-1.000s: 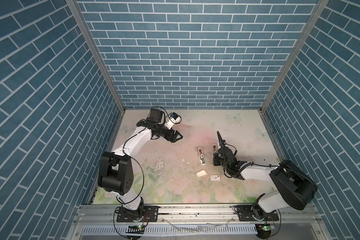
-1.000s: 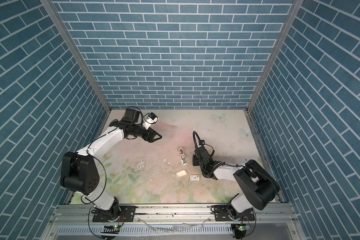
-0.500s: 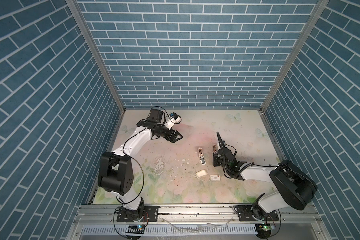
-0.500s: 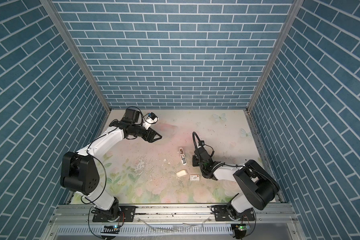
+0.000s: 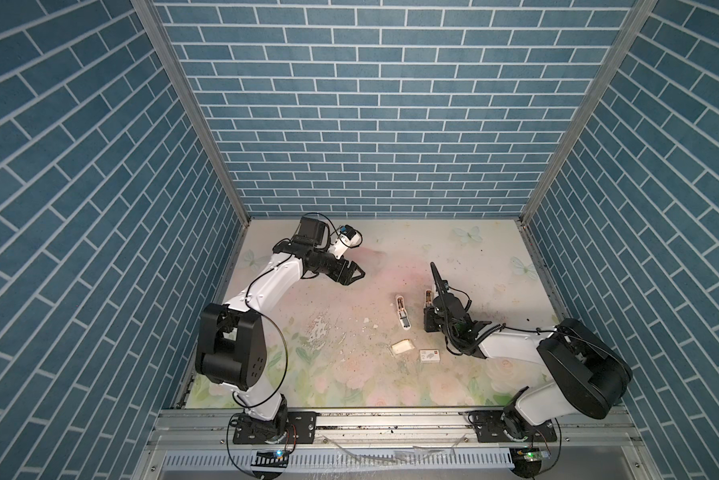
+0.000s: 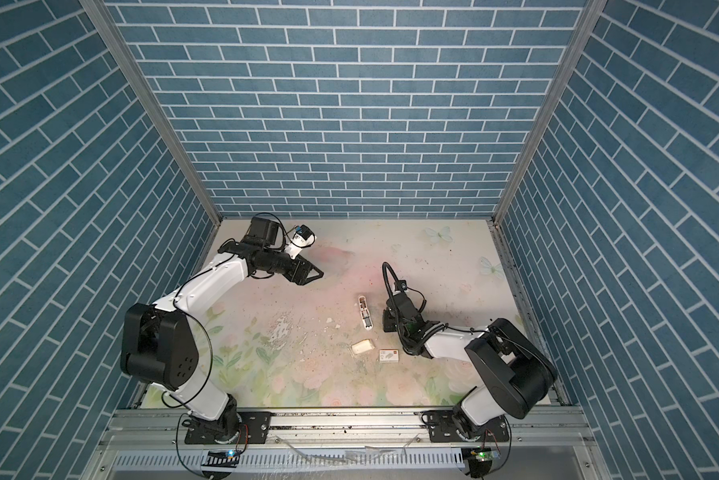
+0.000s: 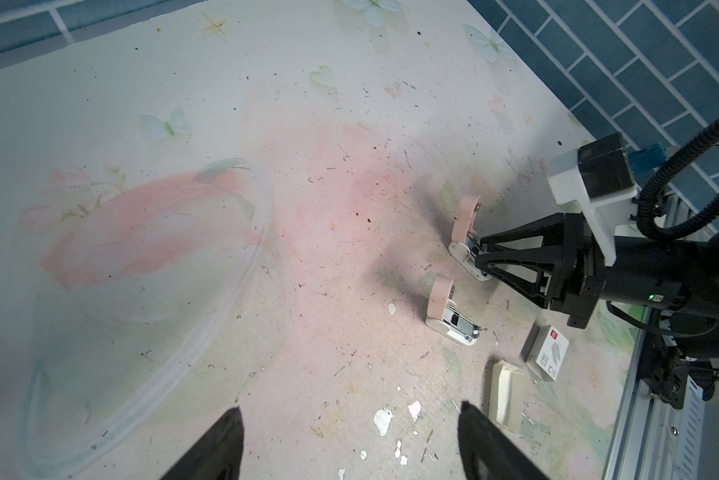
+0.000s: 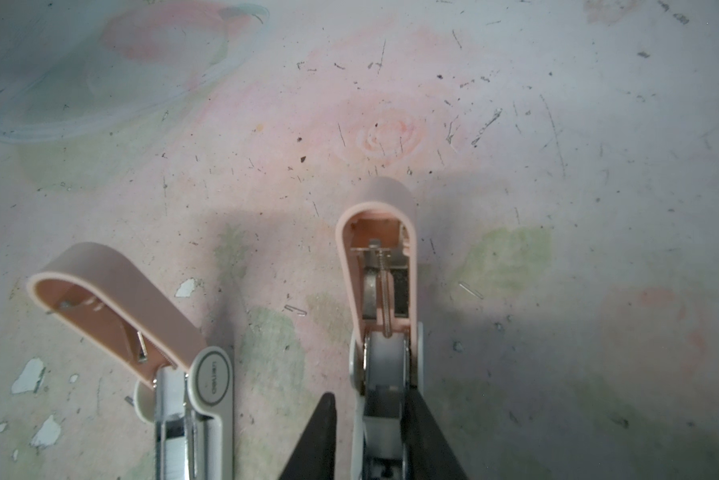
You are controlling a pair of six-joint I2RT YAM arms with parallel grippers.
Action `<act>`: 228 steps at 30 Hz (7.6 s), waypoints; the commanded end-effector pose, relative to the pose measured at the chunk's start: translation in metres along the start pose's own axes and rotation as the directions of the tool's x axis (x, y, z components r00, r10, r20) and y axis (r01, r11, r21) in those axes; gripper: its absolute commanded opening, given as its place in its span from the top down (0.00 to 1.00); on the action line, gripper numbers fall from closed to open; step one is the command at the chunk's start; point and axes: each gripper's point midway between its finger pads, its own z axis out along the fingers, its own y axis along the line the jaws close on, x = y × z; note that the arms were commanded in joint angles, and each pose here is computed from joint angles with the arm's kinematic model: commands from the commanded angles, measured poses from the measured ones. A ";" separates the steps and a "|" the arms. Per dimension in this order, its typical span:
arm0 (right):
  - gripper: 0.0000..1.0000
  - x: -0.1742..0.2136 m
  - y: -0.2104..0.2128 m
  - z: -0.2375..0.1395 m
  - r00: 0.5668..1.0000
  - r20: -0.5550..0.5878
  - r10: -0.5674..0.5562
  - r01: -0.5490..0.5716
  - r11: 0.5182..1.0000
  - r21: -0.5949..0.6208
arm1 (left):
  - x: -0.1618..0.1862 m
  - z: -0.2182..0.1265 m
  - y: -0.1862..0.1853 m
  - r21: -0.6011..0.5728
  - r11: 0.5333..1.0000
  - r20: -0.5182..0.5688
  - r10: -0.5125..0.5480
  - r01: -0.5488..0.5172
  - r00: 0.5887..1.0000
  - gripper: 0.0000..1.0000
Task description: Load the staples into the stapler
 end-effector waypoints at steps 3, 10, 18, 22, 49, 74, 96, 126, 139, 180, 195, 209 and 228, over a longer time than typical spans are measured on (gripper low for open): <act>0.68 0.004 0.001 0.003 0.999 -0.036 -0.021 0.022 1.000 0.014 | -0.001 -0.006 -0.002 0.002 1.000 0.015 -0.001 0.001 1.000 0.18; 0.65 -0.007 0.005 0.001 0.999 -0.029 -0.045 0.045 0.999 0.015 | -0.001 -0.006 -0.002 0.001 1.000 0.014 -0.002 0.002 1.000 0.18; 0.64 -0.022 0.008 -0.006 0.999 -0.003 -0.054 0.054 0.998 0.013 | -0.002 -0.008 -0.003 -0.001 1.000 0.016 0.005 -0.005 1.000 0.18; 0.65 -0.033 0.008 -0.016 0.998 0.016 -0.057 0.057 0.998 0.016 | -0.003 -0.008 -0.003 -0.002 1.000 0.015 0.011 -0.011 1.000 0.18; 0.86 -0.026 -0.011 -0.004 0.992 -0.124 0.024 -0.022 1.000 0.019 | 0.006 -0.003 0.001 -0.008 1.000 -0.013 0.009 -0.009 1.000 0.18; 0.85 -0.022 -0.013 0.003 0.990 -0.142 0.017 -0.013 0.999 0.029 | 0.005 -0.003 0.000 -0.006 1.000 -0.005 0.009 -0.009 1.000 0.18; 0.85 -0.006 -0.017 0.004 0.983 -0.180 0.021 -0.015 0.999 0.036 | 0.006 -0.003 0.000 -0.002 1.000 -0.003 0.005 -0.005 1.000 0.18; 0.84 -0.019 -0.016 -0.018 0.991 -0.133 0.028 -0.026 0.999 0.023 | 0.006 -0.003 0.000 -0.002 1.000 -0.001 0.008 -0.008 1.000 0.18; 0.84 -0.021 -0.017 0.003 0.984 -0.175 0.013 -0.002 0.998 0.062 | 0.007 -0.003 -0.001 0.000 1.000 -0.002 0.005 -0.005 1.000 0.18; 0.84 0.001 -0.023 0.002 0.969 -0.247 -0.018 0.035 0.997 0.064 | 0.006 -0.003 -0.001 0.002 1.000 0.002 0.010 -0.010 1.000 0.18; 0.83 0.000 -0.019 -0.003 0.969 -0.246 -0.015 0.026 0.999 0.042 | 0.006 -0.003 0.000 0.000 1.000 -0.001 0.007 -0.007 1.000 0.18; 0.77 -0.039 0.001 -0.036 0.988 -0.151 -0.032 0.025 0.999 -0.044 | 0.002 -0.006 0.000 -0.008 0.999 -0.014 0.039 -0.040 0.999 0.18; 0.55 0.009 0.080 -0.022 0.921 -0.324 -0.215 0.152 0.966 -0.207 | 0.019 -0.053 -0.020 0.047 0.998 -0.065 0.037 -0.034 0.997 0.17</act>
